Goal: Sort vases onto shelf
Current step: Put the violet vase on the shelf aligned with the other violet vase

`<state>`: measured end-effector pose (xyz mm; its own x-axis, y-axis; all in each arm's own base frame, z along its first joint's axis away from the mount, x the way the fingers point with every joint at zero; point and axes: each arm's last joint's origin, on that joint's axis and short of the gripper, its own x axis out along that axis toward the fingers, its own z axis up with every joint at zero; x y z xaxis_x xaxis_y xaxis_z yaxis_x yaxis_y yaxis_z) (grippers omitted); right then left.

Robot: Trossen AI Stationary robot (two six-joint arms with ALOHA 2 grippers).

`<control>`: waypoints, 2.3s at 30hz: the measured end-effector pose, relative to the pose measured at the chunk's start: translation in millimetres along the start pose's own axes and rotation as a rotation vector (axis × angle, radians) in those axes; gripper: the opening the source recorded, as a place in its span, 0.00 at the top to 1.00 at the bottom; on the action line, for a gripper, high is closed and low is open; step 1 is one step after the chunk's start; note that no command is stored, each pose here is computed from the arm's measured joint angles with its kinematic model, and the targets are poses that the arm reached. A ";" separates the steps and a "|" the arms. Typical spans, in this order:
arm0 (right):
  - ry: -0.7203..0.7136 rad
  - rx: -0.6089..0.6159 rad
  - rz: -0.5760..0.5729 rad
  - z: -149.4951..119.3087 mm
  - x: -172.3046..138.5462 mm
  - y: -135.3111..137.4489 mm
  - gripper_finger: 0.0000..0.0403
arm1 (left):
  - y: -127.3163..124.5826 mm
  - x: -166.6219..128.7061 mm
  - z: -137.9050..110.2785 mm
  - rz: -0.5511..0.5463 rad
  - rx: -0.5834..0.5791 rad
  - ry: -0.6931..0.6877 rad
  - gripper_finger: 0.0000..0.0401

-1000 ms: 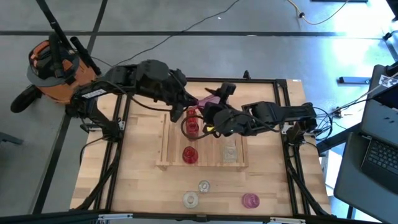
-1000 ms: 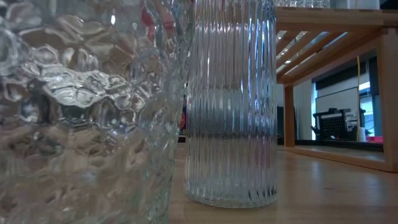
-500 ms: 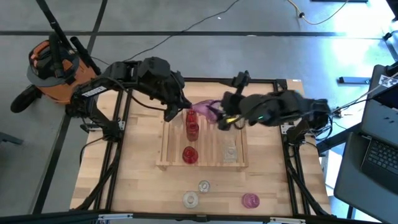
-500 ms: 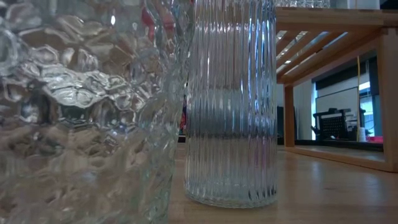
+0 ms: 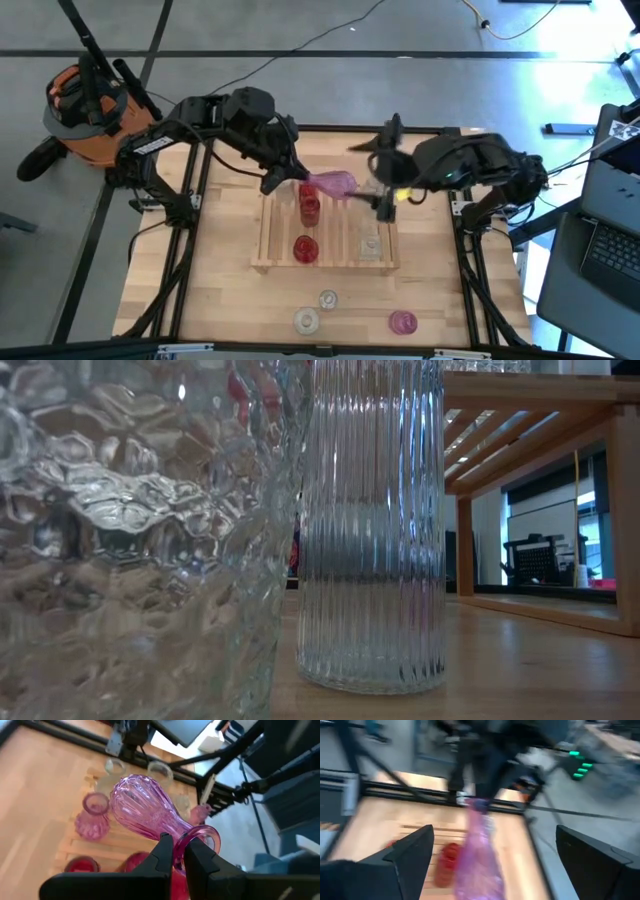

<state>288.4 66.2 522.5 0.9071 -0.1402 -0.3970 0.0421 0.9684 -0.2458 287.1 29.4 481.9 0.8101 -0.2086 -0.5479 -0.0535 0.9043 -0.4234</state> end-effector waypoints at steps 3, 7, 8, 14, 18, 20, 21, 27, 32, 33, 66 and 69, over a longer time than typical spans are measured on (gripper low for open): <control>0.003 -0.009 0.104 0.0 18.2 7.3 0.11 | -0.4 3.1 -1.4 -0.021 -0.006 0.026 0.96; 0.030 0.003 0.218 -3.8 46.2 8.6 0.15 | -2.1 6.0 -2.0 -0.047 -0.023 0.042 0.96; 0.044 0.006 0.227 -5.7 53.3 7.6 0.15 | -3.2 6.4 -2.1 -0.050 -0.021 0.041 0.96; 0.121 0.042 0.200 -15.9 78.3 -4.7 0.21 | -9.6 9.1 -4.2 -0.071 -0.030 0.054 0.96; 0.135 0.058 0.209 -18.5 82.8 -10.6 0.27 | -12.9 10.4 -7.3 -0.055 -0.028 0.071 0.96; 0.139 0.063 0.222 -19.4 83.9 -13.3 0.31 | -13.9 10.8 -7.7 -0.042 -0.027 0.067 0.96; 0.143 0.065 0.235 -19.9 84.7 -12.9 0.33 | -14.0 10.9 -7.6 -0.037 -0.026 0.064 0.96; 0.177 0.079 0.351 -26.2 102.2 -7.8 0.50 | -14.0 10.9 -7.3 -0.034 -0.030 0.060 0.96; 0.190 0.072 0.389 -29.5 113.7 -4.0 0.65 | -14.5 11.2 -7.7 -0.037 -0.032 0.063 0.96; 0.191 0.072 0.389 -29.7 114.5 -3.9 0.68 | -14.3 11.4 -8.1 -0.035 -0.035 0.066 0.96; 0.129 -0.003 0.327 -21.3 104.0 4.9 0.89 | -20.6 6.1 5.0 -0.037 0.027 -0.097 0.86; 0.117 -0.016 0.261 -16.4 87.2 10.1 0.89 | -20.5 -8.4 4.1 -0.007 0.028 -0.130 0.88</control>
<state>361.0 60.4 470.8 0.8320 0.0899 -0.5475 -0.1942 0.9716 -0.1355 283.8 14.2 498.1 0.8793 -0.1666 -0.4461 -0.0327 0.9134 -0.4057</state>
